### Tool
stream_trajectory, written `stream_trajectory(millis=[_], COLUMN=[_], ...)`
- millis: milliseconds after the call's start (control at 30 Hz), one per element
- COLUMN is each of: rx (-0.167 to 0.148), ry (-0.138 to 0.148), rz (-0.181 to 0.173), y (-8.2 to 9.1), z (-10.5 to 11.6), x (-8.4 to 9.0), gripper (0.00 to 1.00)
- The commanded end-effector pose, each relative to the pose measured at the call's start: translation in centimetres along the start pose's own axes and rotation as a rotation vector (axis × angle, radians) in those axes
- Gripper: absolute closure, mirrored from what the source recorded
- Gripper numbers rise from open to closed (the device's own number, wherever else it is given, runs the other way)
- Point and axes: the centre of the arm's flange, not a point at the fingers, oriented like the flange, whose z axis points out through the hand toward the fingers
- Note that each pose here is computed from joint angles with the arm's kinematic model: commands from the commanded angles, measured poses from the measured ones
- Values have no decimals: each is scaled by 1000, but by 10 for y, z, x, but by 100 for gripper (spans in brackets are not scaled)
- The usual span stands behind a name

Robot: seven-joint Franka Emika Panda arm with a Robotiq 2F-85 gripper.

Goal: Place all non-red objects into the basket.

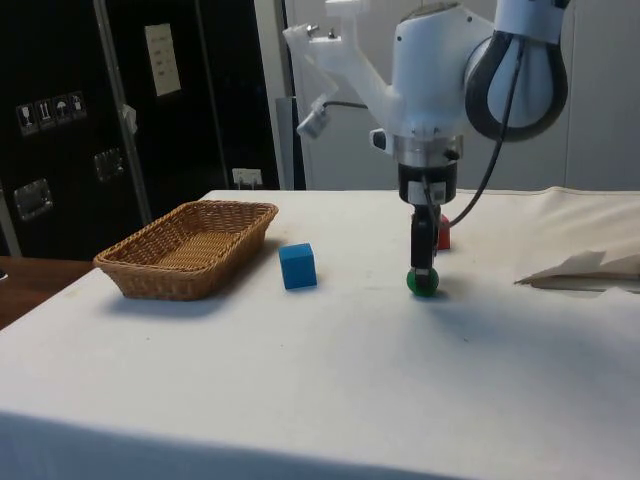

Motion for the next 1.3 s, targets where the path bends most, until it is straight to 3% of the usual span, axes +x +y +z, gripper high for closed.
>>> stream_trajectory(millis=[0,100,133,167,400,467,633,667,700,1033,1267], rx=[12,9,-6,7,-12,-4,-6,-6,-11,-10,3], ry=[10,6,-2,6,1,7,8,8,4,7,25], rz=[2,1,-2,2,-3,-1,0,-1,-4,-3,5], y=[-4,-4,0,-4,1,-1,-1,-1,0,1,3], z=[-1,4,8,6,14,11,12,11,13,12,-1], x=[-5,-6,-2,-6,-2,-4,-3,-3,-1,-1,-3], gripper=[0,0,0,0,2,19,75,96,100,100,100])
